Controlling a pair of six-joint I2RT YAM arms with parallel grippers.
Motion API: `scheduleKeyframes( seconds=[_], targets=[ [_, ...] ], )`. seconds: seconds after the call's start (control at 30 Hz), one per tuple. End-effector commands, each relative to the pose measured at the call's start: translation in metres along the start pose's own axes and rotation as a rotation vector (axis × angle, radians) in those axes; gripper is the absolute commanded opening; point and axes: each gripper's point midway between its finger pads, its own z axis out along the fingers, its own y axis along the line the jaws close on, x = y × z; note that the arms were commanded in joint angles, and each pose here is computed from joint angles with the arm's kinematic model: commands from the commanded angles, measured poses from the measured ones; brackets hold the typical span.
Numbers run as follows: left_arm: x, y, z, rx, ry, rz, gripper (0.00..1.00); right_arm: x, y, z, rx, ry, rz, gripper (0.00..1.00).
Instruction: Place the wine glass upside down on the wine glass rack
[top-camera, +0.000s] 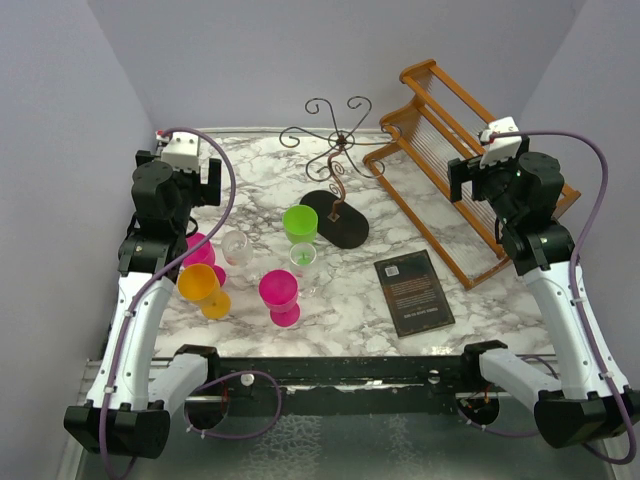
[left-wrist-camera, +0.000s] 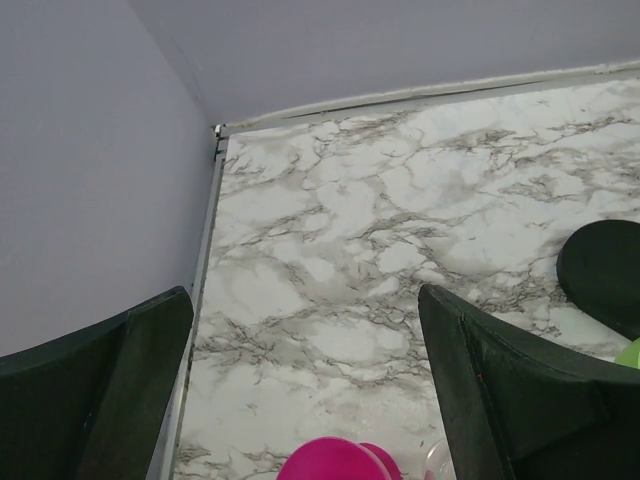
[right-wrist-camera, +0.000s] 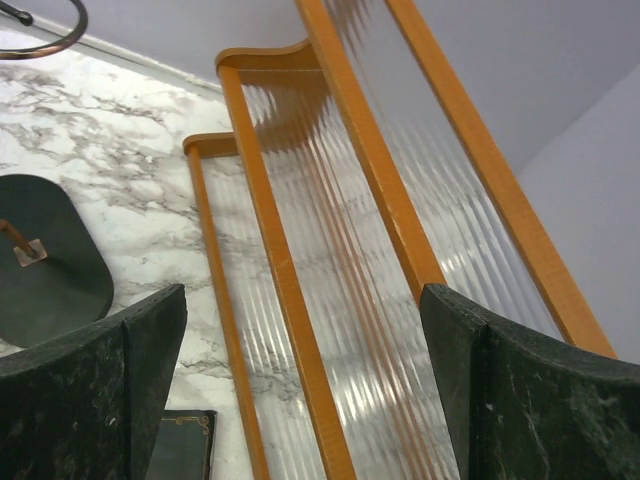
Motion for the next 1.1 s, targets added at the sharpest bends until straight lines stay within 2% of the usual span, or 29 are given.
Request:
scheduleKeyframes(
  seconds=[0.0, 0.37, 0.6, 0.83, 1.07],
  targets=[
    [-0.014, 0.001, 0.002, 0.014, -0.059, -0.004, 0.99, -0.022, 0.017, 0.004, -0.089, -0.059, -0.005, 0.99],
    [-0.021, 0.002, 0.006, 0.023, -0.087, -0.017, 0.99, -0.030, 0.047, 0.013, -0.245, -0.077, -0.062, 1.00],
    [-0.020, -0.013, 0.009, 0.117, -0.071, -0.005, 0.99, -0.043, 0.073, 0.008, -0.419, -0.122, -0.139, 1.00],
    [-0.012, -0.050, 0.012, 0.315, -0.024, -0.037, 0.99, -0.055, 0.092, 0.007, -0.550, -0.150, -0.159, 1.00],
    [0.003, -0.092, 0.015, 0.516, 0.069, -0.149, 0.99, -0.057, 0.105, 0.007, -0.623, -0.151, -0.132, 1.00]
  ],
)
